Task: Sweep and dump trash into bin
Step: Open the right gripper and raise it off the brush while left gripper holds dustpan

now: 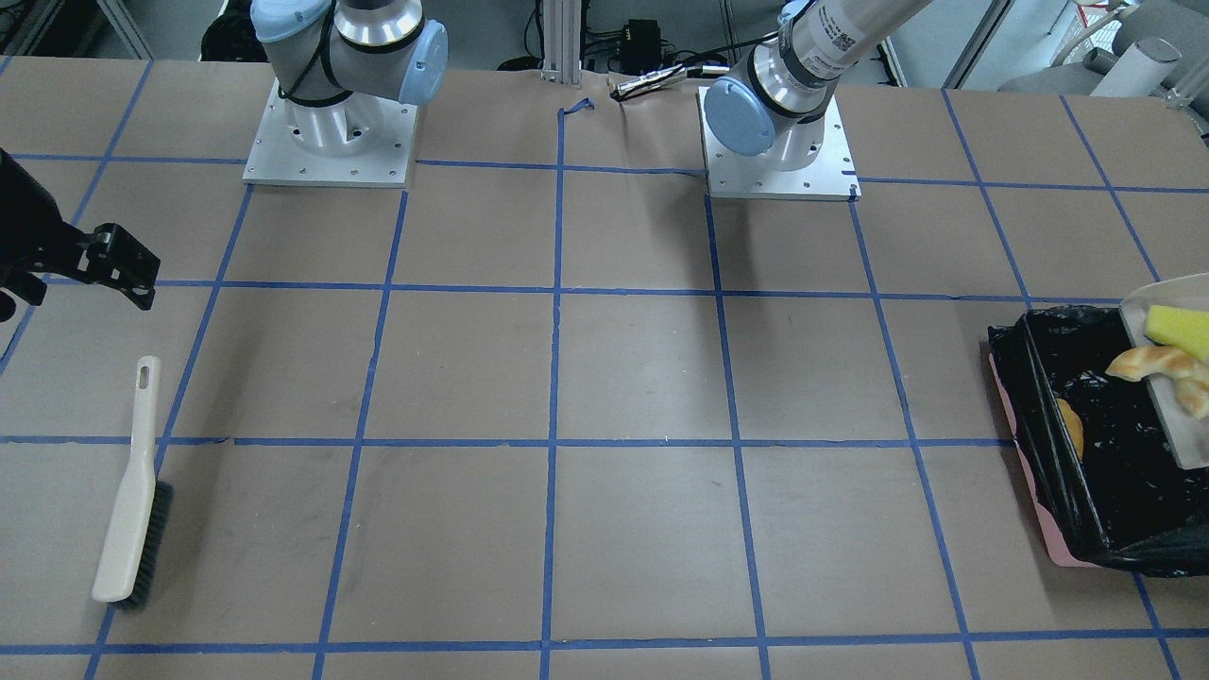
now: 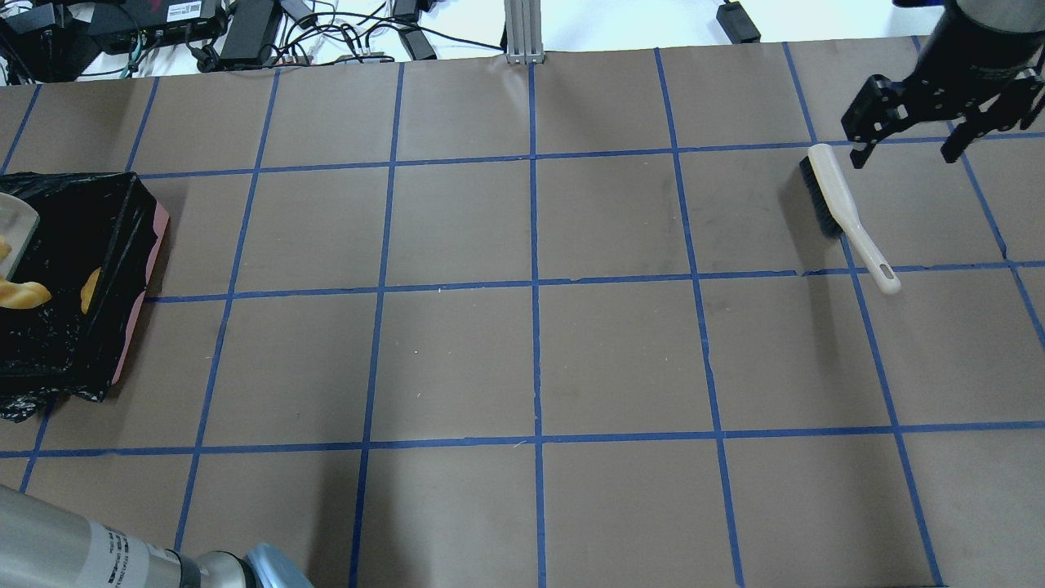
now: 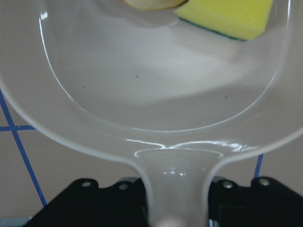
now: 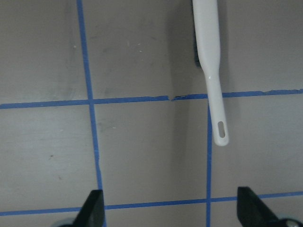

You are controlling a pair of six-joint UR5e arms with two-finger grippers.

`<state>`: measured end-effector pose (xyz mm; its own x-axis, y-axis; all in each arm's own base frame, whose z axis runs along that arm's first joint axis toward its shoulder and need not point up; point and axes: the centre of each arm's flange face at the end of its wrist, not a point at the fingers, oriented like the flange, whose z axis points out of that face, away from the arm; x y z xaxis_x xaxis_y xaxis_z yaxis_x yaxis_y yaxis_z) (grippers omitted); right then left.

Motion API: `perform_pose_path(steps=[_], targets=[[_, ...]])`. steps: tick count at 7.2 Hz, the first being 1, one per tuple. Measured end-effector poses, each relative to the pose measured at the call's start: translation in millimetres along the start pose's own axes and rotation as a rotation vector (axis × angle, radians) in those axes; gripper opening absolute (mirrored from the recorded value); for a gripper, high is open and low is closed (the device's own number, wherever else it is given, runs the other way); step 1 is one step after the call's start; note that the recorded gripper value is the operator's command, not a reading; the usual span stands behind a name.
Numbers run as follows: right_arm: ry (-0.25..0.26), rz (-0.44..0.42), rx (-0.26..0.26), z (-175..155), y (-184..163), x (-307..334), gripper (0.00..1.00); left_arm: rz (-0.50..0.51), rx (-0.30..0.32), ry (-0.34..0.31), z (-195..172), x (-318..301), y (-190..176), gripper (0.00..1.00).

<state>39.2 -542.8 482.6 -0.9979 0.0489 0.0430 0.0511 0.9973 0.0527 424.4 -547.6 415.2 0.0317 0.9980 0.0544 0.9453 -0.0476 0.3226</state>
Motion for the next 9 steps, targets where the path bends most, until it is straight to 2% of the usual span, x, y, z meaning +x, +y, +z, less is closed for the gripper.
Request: perform_pose_path(steps=[2,3,4,7,9], targets=[[-0.009,0.046,0.029,-17,15,-73,0.96,0.005,-0.050,-0.004,-15,-6,-7,0.00],[-0.010,0.041,0.044,-24,25,-95,0.96,0.006,-0.055,-0.011,-20,-6,-8,0.00],[-0.012,0.034,0.063,-34,35,-104,0.98,0.006,-0.033,-0.024,-25,-6,-12,0.00],[-0.013,0.031,0.092,-46,53,-105,0.99,0.023,0.124,-0.085,-26,-14,-34,0.00],[-0.012,0.002,0.097,-46,52,-101,0.99,0.045,0.237,-0.116,-45,-27,-72,0.00]])
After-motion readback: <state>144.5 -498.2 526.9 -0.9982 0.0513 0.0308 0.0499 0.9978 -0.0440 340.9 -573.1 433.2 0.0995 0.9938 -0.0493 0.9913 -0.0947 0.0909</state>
